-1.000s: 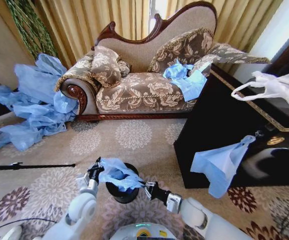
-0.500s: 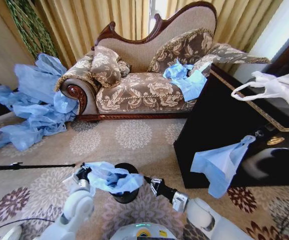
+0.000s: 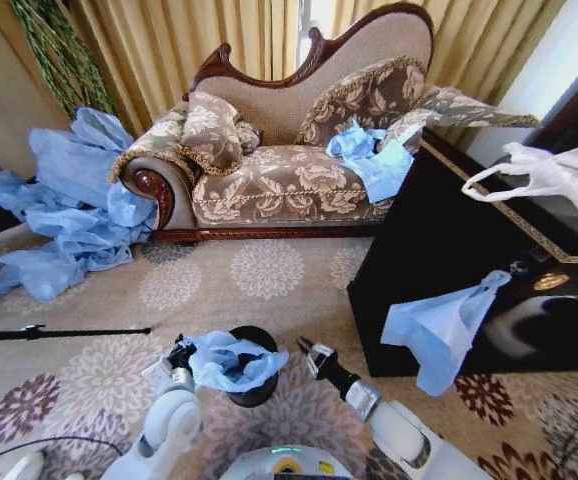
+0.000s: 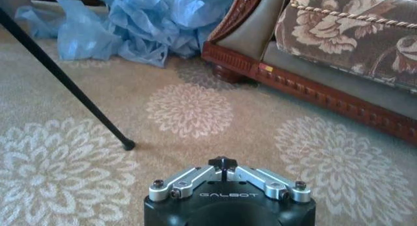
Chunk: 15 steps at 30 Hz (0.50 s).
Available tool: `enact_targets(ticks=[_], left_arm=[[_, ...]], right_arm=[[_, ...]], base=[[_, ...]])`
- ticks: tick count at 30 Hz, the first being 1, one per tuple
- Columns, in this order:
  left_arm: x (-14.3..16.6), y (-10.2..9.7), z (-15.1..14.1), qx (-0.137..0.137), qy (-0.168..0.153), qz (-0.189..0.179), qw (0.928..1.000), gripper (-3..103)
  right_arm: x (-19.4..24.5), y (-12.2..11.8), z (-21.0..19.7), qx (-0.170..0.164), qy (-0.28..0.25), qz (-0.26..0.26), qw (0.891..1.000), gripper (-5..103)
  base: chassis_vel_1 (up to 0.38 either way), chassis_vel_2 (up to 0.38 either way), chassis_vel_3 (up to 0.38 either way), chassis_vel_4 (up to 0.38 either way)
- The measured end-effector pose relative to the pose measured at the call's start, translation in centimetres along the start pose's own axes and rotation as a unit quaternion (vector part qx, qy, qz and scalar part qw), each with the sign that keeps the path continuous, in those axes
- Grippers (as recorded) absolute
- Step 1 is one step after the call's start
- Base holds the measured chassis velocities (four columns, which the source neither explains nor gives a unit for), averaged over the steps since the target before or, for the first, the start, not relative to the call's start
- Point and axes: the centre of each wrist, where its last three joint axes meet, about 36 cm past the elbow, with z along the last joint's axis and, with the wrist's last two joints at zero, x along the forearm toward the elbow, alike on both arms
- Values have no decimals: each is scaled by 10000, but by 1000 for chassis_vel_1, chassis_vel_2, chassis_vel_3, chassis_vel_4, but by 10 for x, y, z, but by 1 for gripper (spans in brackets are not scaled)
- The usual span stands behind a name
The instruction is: Place a garbage bag over the trash bin.
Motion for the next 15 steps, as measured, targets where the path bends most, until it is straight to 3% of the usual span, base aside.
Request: enact_targets(ticks=[1, 2, 4, 5, 6, 7, 8, 9, 11, 12, 14, 15], left_arm=[[-1, 1, 1, -24, -18, -5, 10000, 0], [-1, 1, 2, -36, -23, -7, 10000, 0], [-2, 3, 3, -56, -41, -21, 10000, 0], [-2, 3, 3, -56, -41, -21, 10000, 0], [-3, 3, 4, -56, -47, -29, 10000, 0], [-4, 4, 3, -56, -62, -33, 10000, 0], [-4, 4, 3, -56, -62, -33, 10000, 0], [-5, 4, 3, -59, -78, -29, 9999, 0], [-6, 5, 3, -61, -117, -11, 9999, 0], [-6, 5, 3, -61, -117, -11, 9999, 0], [-7, 6, 2, -62, -143, 6, 9999, 0], [-7, 6, 2, -62, -143, 6, 9999, 0]], right_arm=[[1, 12, -19, -950, 298, 160, 9949, 29], [2, 17, -27, -1298, 418, 185, 9905, 35], [4, 31, -57, -2426, 892, 175, 9659, 46], [4, 31, -57, -2426, 892, 175, 9659, 46], [2, 36, -70, -3175, 1230, 81, 9402, 51], [-2, 36, -74, -3720, 1467, -30, 9166, 57], [-2, 36, -74, -3720, 1467, -30, 9166, 57], [-8, 32, -71, -4142, 1658, -154, 8948, 62], [-20, 20, -56, -4681, 1934, -403, 8613, 68], [-20, 20, -56, -4681, 1934, -403, 8613, 68], [-28, 11, -42, -4862, 2079, -593, 8467, 78], [-28, 11, -42, -4862, 2079, -593, 8467, 78]], base=[[0, 0, 0, 0], [0, 0, 0, 0], [0, 0, 0, 0], [0, 0, 0, 0], [0, 0, 0, 0], [0, 0, 0, 0], [0, 0, 0, 0], [0, 0, 0, 0], [0, 0, 0, 0], [0, 0, 0, 0], [0, 0, 0, 0], [0, 0, 0, 0]])
